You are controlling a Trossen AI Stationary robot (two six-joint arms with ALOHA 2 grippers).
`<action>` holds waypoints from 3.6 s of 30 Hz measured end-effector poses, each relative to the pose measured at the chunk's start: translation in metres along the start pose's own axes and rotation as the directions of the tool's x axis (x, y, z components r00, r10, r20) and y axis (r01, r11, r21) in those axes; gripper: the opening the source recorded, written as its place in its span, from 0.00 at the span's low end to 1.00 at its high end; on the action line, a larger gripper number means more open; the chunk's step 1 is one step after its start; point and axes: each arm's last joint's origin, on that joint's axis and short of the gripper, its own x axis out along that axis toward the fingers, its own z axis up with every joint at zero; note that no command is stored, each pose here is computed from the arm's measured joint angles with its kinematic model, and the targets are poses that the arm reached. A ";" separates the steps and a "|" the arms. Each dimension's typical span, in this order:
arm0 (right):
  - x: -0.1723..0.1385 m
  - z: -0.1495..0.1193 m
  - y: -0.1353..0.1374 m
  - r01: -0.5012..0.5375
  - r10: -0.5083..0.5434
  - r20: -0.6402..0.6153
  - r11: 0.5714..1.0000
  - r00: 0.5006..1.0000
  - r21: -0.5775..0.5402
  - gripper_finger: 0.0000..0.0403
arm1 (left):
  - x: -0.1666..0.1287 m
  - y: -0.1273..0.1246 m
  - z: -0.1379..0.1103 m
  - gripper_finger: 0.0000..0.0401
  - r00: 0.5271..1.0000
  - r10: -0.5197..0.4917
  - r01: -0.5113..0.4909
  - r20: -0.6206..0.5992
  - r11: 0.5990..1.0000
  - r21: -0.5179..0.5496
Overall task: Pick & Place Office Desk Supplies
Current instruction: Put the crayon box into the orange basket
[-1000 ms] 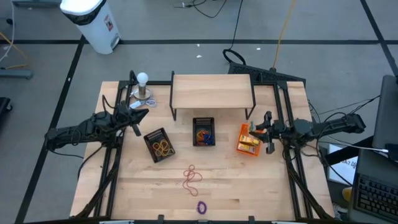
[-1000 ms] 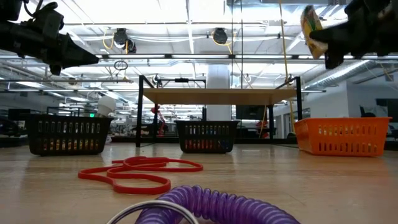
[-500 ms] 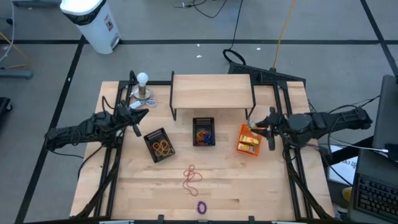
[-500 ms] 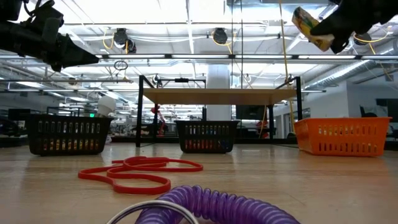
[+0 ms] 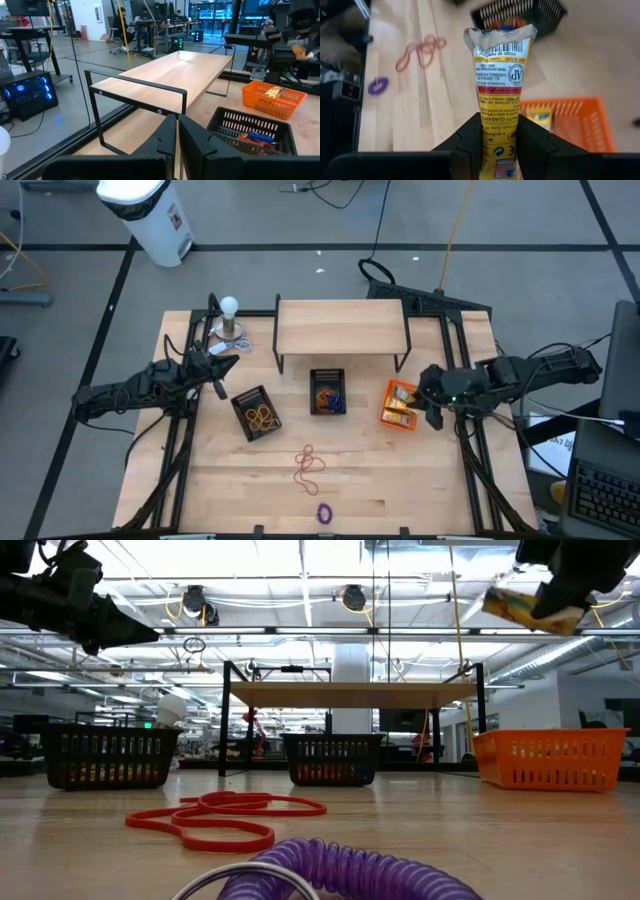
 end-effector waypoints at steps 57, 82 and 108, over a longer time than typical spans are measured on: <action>0.089 -0.031 -0.007 0.166 -0.128 -0.359 0.983 0.924 0.077 0.21 | 0.000 0.000 0.000 0.05 1.000 -0.012 0.012 -0.004 0.999 -0.032; 0.050 0.022 -0.007 0.250 -0.305 -0.307 0.946 0.901 -0.206 0.21 | 0.000 0.000 0.000 0.05 1.000 0.015 -0.015 -0.003 0.999 -0.033; 0.087 -0.008 -0.040 0.277 -0.351 -0.405 0.933 0.844 -0.231 0.35 | 0.000 0.000 0.000 0.05 1.000 0.015 -0.015 -0.004 0.999 -0.031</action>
